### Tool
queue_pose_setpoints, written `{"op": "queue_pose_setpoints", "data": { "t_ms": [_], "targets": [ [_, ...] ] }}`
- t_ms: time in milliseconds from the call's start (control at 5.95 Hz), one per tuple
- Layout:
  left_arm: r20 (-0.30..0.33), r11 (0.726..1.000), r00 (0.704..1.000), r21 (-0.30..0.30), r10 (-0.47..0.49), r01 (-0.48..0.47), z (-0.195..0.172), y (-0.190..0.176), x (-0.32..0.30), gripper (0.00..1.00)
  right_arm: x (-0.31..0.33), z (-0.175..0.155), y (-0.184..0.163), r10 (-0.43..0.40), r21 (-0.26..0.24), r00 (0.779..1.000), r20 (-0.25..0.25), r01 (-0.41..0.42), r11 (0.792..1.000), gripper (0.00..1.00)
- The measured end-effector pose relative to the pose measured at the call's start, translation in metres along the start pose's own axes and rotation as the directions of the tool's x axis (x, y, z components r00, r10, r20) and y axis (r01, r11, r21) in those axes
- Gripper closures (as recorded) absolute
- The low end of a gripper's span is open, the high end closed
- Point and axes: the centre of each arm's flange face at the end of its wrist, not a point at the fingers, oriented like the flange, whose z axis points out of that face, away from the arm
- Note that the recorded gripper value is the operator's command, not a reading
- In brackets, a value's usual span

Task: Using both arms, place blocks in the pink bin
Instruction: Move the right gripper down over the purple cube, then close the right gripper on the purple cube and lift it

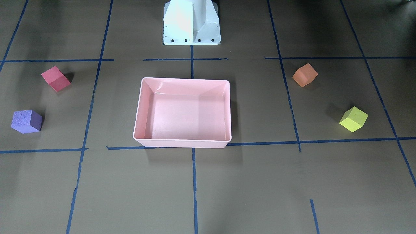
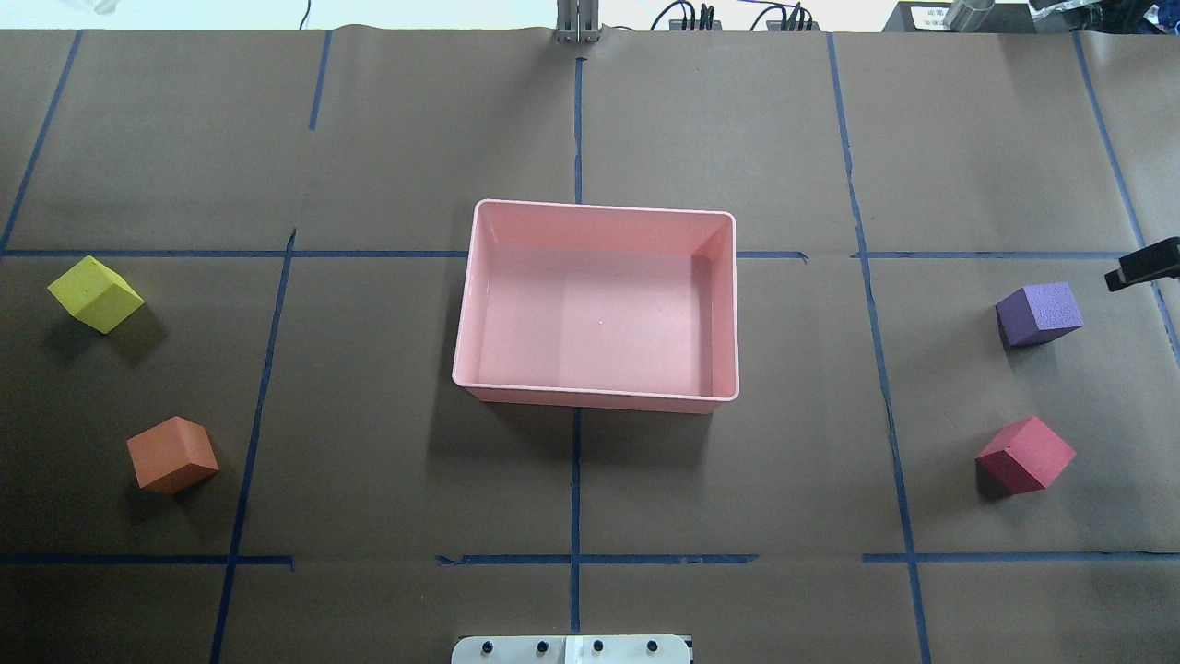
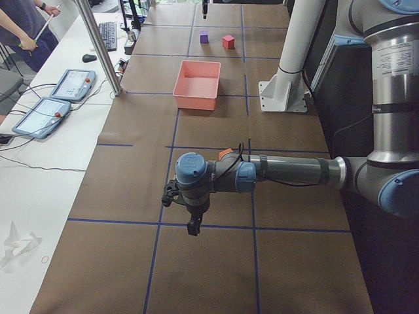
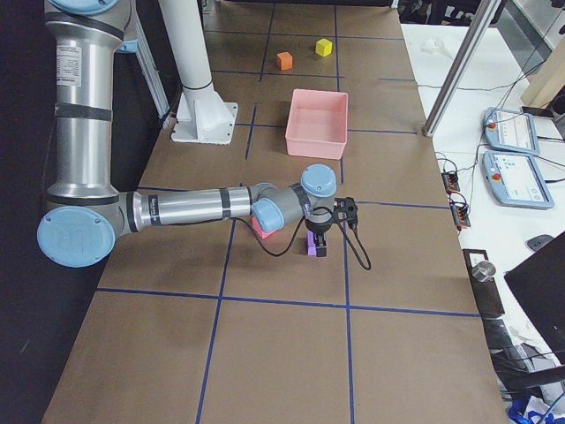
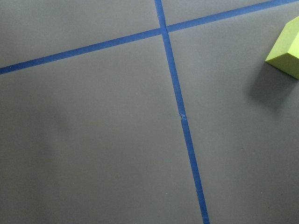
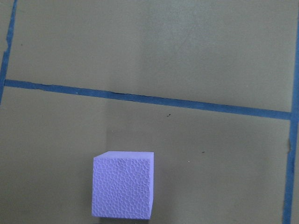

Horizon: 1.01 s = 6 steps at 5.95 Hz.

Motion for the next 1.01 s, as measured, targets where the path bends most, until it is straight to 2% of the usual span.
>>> {"op": "queue_pose_setpoints", "data": {
  "t_ms": [336, 1008],
  "targets": [
    [0.0, 1.0, 1.0, 0.0, 0.0, 0.0, 0.0, 0.0, 0.0, 0.0, -0.013, 0.044, 0.007, -0.028, -0.009, 0.999, -0.031, 0.028, 1.0, 0.0],
    [-0.001, 1.0, 1.0, -0.003, -0.002, 0.002, 0.0, 0.001, 0.0, 0.0, -0.029, 0.067, -0.003, -0.068, -0.015, 0.998, -0.018, 0.068, 0.998, 0.0]
  ]
}}
